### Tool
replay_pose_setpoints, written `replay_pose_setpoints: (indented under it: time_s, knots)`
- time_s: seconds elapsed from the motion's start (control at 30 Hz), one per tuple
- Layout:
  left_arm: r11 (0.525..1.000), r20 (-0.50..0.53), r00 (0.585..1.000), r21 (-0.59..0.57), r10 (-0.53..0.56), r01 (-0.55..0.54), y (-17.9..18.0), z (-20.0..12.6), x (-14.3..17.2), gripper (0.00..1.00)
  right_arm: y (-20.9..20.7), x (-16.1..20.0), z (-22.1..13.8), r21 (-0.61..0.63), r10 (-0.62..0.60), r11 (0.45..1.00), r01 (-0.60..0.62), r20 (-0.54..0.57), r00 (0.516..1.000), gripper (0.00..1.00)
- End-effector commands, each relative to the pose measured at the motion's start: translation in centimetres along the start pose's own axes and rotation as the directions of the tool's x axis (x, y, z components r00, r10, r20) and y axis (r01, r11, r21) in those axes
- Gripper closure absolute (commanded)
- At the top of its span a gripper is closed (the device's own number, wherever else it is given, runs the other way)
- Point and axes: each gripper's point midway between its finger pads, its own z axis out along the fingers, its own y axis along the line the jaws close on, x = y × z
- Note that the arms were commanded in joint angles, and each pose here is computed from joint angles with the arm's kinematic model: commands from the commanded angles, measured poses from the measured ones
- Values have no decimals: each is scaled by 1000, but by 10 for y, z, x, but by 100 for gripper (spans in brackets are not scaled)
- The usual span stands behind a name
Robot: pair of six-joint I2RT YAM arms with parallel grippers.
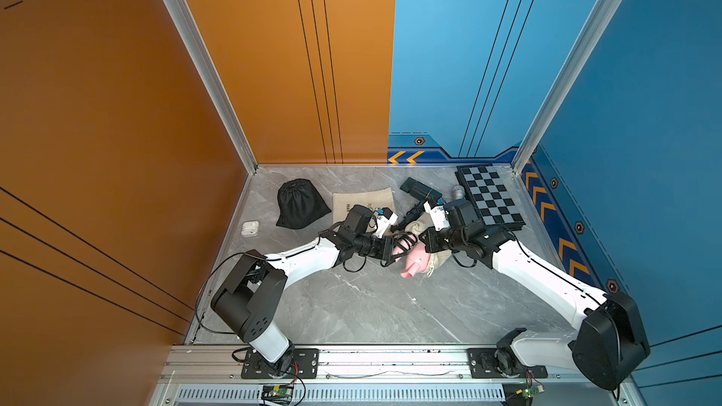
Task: Pack away hair dryers
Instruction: Place the hair dryer in the drawstring bag.
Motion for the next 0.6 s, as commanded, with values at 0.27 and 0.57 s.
replay_pose_setpoints:
  time_s: [0.27, 0.57]
  knots:
    - [992, 5, 995, 84, 96, -97, -27, 10, -8, 92, 15, -18, -19, 25, -50, 999, 48, 97, 994, 100]
    - [991, 6, 996, 89, 94, -95, -28, 14, -15, 92, 24, 5, -16, -48, -14, 999, 17, 64, 998, 100]
